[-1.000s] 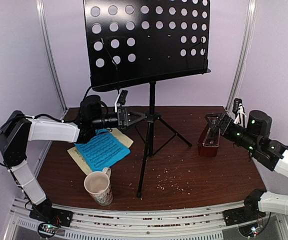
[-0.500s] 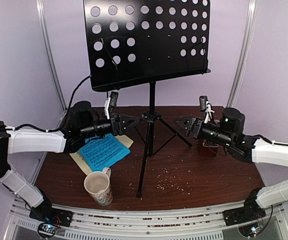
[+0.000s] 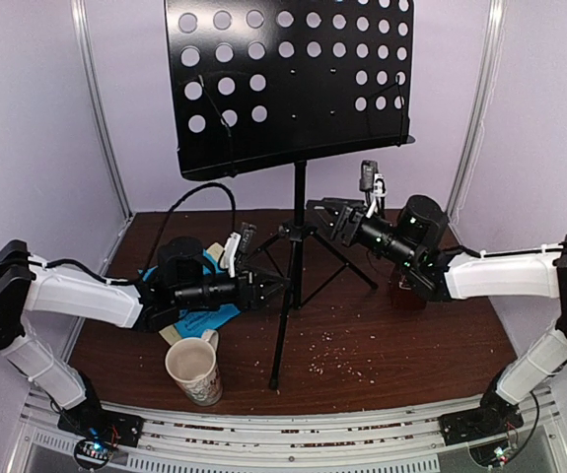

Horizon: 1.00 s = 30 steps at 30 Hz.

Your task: Pack up the instrument practice props

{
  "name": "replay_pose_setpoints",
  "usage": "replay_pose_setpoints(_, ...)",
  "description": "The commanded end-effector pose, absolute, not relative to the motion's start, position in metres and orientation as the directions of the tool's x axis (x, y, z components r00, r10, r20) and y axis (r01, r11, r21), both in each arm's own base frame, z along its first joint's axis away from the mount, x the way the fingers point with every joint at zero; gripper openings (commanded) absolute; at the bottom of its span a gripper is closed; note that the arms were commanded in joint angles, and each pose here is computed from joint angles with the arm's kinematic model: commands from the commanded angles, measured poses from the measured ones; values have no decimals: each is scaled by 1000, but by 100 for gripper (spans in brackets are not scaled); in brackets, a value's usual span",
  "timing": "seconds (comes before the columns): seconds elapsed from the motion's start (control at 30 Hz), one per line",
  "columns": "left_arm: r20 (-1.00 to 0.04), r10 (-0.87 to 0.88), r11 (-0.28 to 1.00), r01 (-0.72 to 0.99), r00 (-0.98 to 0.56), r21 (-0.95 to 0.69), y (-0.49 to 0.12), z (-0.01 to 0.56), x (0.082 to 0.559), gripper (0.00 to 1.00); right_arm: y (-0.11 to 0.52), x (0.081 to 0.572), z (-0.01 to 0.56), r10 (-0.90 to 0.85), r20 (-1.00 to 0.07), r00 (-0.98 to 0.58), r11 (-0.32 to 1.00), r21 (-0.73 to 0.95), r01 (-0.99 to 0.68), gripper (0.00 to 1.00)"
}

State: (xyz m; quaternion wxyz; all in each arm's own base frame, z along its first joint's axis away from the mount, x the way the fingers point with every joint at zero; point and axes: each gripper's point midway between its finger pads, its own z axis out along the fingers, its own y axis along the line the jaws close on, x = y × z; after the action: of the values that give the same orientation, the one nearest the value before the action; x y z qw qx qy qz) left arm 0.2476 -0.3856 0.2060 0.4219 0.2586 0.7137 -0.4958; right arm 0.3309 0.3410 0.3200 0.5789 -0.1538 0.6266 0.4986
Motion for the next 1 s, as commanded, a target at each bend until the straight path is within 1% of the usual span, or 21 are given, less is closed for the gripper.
replay_pose_setpoints(0.0,-869,-40,410,785,-493,-465,-391,195,254,55,355,331,360,431,-886,-174,403,361,-841,70)
replay_pose_setpoints(0.1,-872,-24,433,781,-489,-450,-392,187,258,51,363,336,366,431,-888,-162,391,346,-853,66)
replay_pose_setpoints(0.33,-867,5,430,784,-497,-447,-398,173,258,36,383,334,374,420,-891,-170,312,318,-895,58)
replay_pose_setpoints(0.43,-865,16,425,787,-501,-448,-401,167,258,30,385,334,378,429,-888,-166,300,314,-901,56)
replay_pose_setpoints(0.5,-867,22,423,791,-497,-442,-402,164,257,24,385,333,381,436,-886,-160,293,307,-905,52)
replay_pose_setpoints(0.7,-887,30,427,808,-461,-406,-407,163,260,0,389,320,392,434,-889,-144,243,270,-932,22)
replay_pose_setpoints(0.77,-899,17,435,813,-438,-388,-407,167,263,0,389,315,394,430,-893,-134,241,256,-936,12)
replay_pose_setpoints(0.87,-917,-8,443,821,-399,-361,-407,179,267,0,388,309,393,414,-903,-115,254,236,-938,2)
replay_pose_setpoints(0.9,-923,-19,443,824,-384,-352,-408,184,268,0,388,307,392,405,-908,-109,261,229,-938,0)
replay_pose_setpoints(0.97,-935,-41,440,834,-352,-333,-409,196,270,0,390,303,390,384,-918,-98,273,215,-938,0)
